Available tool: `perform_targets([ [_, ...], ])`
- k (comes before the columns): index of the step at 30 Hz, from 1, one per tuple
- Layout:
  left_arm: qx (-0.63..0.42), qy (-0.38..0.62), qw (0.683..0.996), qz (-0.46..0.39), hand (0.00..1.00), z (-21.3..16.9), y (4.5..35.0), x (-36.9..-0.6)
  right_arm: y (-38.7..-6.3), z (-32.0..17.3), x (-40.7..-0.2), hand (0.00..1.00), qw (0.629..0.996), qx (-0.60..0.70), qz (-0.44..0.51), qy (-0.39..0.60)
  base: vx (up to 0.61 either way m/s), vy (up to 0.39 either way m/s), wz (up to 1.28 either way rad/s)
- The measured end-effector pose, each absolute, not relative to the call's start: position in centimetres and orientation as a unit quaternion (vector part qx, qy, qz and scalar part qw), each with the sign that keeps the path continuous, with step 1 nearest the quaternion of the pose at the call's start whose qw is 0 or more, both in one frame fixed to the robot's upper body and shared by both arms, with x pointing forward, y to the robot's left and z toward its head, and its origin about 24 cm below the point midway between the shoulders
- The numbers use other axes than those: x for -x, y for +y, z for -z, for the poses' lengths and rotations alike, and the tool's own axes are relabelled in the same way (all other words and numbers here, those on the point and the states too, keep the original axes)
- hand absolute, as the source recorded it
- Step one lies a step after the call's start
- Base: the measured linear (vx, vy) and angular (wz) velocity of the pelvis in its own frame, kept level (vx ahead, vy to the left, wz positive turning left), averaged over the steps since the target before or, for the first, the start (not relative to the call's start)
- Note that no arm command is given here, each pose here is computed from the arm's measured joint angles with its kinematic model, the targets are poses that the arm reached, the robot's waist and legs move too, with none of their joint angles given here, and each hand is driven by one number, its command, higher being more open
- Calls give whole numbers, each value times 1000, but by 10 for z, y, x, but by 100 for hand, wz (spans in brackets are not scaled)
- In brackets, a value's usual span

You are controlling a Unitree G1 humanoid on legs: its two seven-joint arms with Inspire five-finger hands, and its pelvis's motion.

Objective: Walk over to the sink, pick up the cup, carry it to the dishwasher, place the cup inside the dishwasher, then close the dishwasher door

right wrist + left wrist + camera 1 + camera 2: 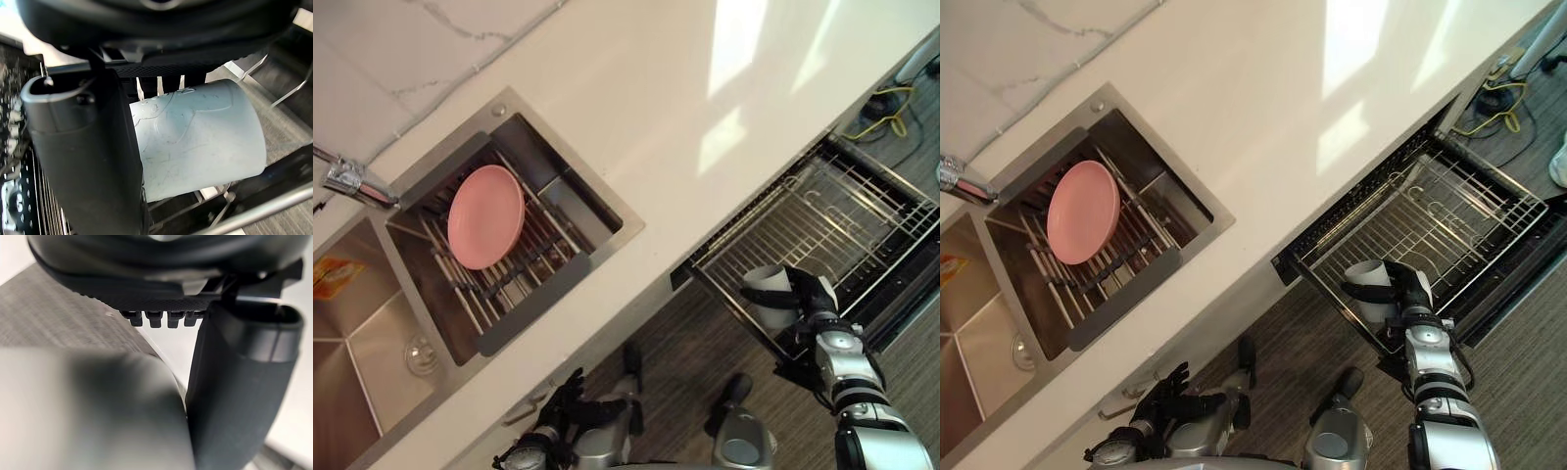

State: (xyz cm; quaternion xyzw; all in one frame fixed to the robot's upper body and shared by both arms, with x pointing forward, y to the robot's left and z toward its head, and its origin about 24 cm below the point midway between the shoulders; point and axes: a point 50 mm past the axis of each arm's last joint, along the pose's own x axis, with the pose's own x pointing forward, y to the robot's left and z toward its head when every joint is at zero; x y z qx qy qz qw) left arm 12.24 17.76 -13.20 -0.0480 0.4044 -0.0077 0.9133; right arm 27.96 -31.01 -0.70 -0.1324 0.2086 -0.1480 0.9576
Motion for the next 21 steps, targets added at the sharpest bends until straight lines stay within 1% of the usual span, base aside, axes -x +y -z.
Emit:
perform_targets([
  [3, 56, 390, 919, -2, 100, 130, 179, -125, -306, -1, -290, 0, 961, 134, 149, 193, -26, -26, 21],
  [6, 73, 389, 918, -27, 100, 131, 180, -124, -305, -6, -294, 0, 961, 140, 151, 184, -52, -39, 21],
  [7, 76, 389, 917, -30, 100, 131, 180, -124, -308, -7, -295, 100, 960, 144, 155, 183, -44, -38, 28],
  [10, 77, 381, 921, -30, 100, 130, 180, -125, -314, -11, -298, 100, 957, 151, 162, 186, -58, -35, 21],
  [21, 77, 377, 923, -32, 100, 130, 180, -125, -310, -11, -303, 100, 954, 126, 183, 199, -62, -59, 3],
])
